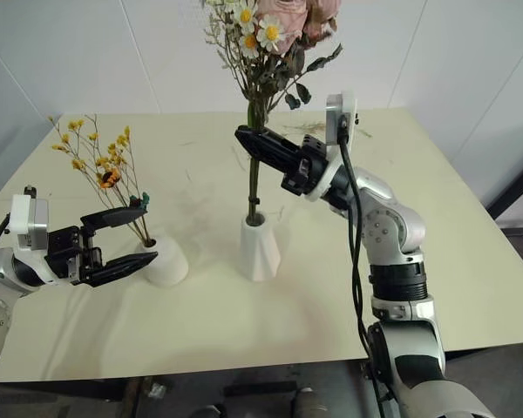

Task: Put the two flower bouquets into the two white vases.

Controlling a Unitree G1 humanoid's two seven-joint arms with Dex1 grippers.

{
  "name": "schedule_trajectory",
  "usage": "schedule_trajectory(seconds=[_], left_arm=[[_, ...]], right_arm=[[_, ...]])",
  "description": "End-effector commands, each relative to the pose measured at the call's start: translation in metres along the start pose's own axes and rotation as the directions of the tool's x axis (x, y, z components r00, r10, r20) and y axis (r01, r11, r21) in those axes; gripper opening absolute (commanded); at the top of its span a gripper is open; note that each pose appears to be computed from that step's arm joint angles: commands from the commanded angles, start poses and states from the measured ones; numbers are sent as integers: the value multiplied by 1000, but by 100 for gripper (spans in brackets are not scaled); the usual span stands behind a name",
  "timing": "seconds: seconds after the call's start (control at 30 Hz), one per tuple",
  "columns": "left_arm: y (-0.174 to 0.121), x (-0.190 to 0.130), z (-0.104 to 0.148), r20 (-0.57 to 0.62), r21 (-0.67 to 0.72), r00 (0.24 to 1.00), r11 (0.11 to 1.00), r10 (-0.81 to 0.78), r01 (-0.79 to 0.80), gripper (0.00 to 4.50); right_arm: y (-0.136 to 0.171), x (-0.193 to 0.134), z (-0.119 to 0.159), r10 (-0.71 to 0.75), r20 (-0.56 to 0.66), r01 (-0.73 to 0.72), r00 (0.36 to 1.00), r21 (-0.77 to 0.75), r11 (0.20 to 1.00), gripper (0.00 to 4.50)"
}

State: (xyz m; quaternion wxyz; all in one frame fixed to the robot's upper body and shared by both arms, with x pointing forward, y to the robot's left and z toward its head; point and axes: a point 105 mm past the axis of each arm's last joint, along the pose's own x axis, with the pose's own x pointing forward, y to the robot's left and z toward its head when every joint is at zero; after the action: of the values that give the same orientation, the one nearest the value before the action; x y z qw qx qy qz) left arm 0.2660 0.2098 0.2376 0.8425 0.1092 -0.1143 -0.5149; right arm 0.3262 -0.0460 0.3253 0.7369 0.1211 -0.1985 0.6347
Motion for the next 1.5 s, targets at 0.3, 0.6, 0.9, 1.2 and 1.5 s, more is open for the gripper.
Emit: schedule_trajectory(seconds=[0.3,0.6,0.9,1.2,1.5], left_arm=[[0,-4,11,31,46,999,999,20,-22,450],[1,-3,12,36,49,999,999,21,-23,450],[1,-7,14,33,61,999,997,40,-42,450],[3,-13,17,24,70,998,996,51,-53,450],[5,-11,16,23,71,999,996,47,-49,450]], right_arm=[[9,-9,-18,35,-53,-36,998,-25,999,11],[3,-10,-40,6,-86,-12,996,-77,997,11],[-1,-24,-31,-4,-116,-17,993,-176,984,337],[-2,-63,-25,-27,-251,-29,968,-220,975,337],[4,-70,-25,-24,-289,-44,957,-226,973,337]])
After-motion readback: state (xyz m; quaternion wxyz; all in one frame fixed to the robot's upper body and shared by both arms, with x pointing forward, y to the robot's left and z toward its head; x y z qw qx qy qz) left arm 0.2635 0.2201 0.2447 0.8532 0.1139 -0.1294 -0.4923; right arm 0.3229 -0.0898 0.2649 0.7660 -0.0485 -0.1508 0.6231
